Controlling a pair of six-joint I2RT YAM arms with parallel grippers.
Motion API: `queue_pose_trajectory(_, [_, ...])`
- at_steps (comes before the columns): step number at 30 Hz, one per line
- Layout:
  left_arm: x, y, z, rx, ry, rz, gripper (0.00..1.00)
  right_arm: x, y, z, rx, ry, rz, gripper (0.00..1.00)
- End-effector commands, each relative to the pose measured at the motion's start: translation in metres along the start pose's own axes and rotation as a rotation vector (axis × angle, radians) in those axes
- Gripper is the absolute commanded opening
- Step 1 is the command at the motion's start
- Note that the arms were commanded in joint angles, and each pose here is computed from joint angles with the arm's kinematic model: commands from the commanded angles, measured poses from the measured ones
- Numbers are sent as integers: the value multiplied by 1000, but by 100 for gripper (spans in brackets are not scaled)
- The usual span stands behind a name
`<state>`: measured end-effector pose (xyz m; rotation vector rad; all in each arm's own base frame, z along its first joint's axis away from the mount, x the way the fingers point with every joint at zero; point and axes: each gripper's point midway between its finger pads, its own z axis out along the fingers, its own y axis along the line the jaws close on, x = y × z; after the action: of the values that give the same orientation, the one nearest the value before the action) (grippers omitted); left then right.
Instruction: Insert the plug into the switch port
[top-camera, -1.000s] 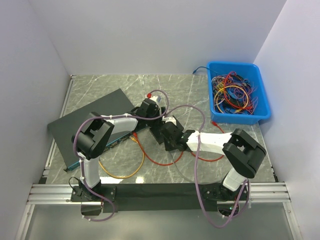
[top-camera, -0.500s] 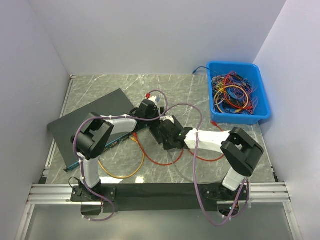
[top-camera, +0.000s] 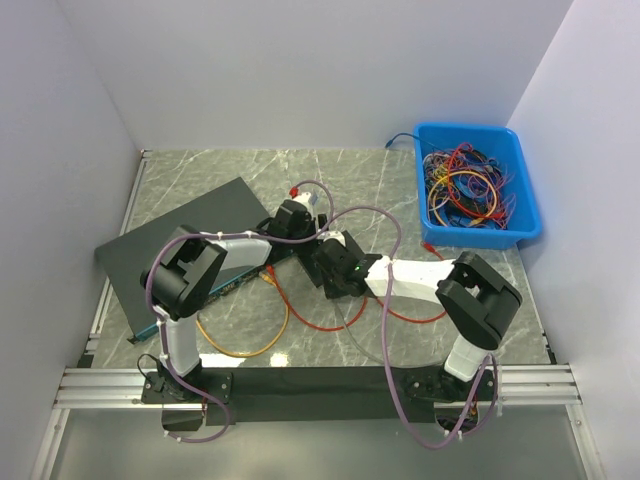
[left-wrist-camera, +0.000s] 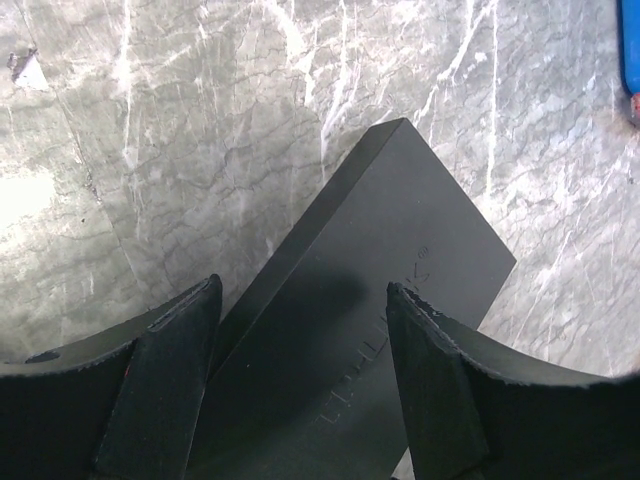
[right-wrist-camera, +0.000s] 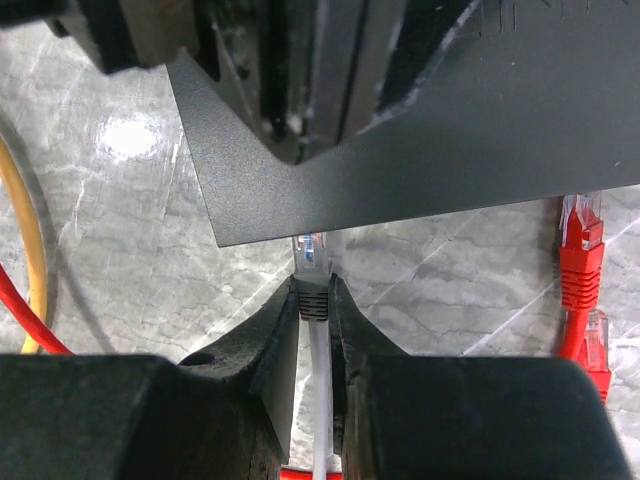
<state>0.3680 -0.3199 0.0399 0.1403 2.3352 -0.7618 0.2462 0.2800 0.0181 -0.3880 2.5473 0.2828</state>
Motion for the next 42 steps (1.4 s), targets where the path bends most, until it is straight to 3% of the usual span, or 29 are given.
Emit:
queue_pose_trajectory(1, [37, -1, -10, 34, 122, 4, 72, -46, 0, -3, 14, -191, 31, 0])
queue_pose_trajectory(10, [51, 3, -10, 44, 146, 1, 62, -76, -4, -35, 0, -343, 43, 0])
queue_pose_trajectory(17, [56, 1, -12, 63, 158, 14, 51, -74, 4, -22, -26, -325, 6, 0])
queue_pose_trajectory(24, [67, -2, -13, 79, 176, 35, 48, -77, 3, -17, -18, -350, -10, 0])
queue_pose_trajectory(34, [85, -6, -8, 84, 214, 48, 45, -117, 10, -43, -56, -516, -35, 0])
queue_pose_trajectory(42, [121, -10, -11, 99, 263, 17, 45, -131, 17, -30, -57, -537, -41, 0])
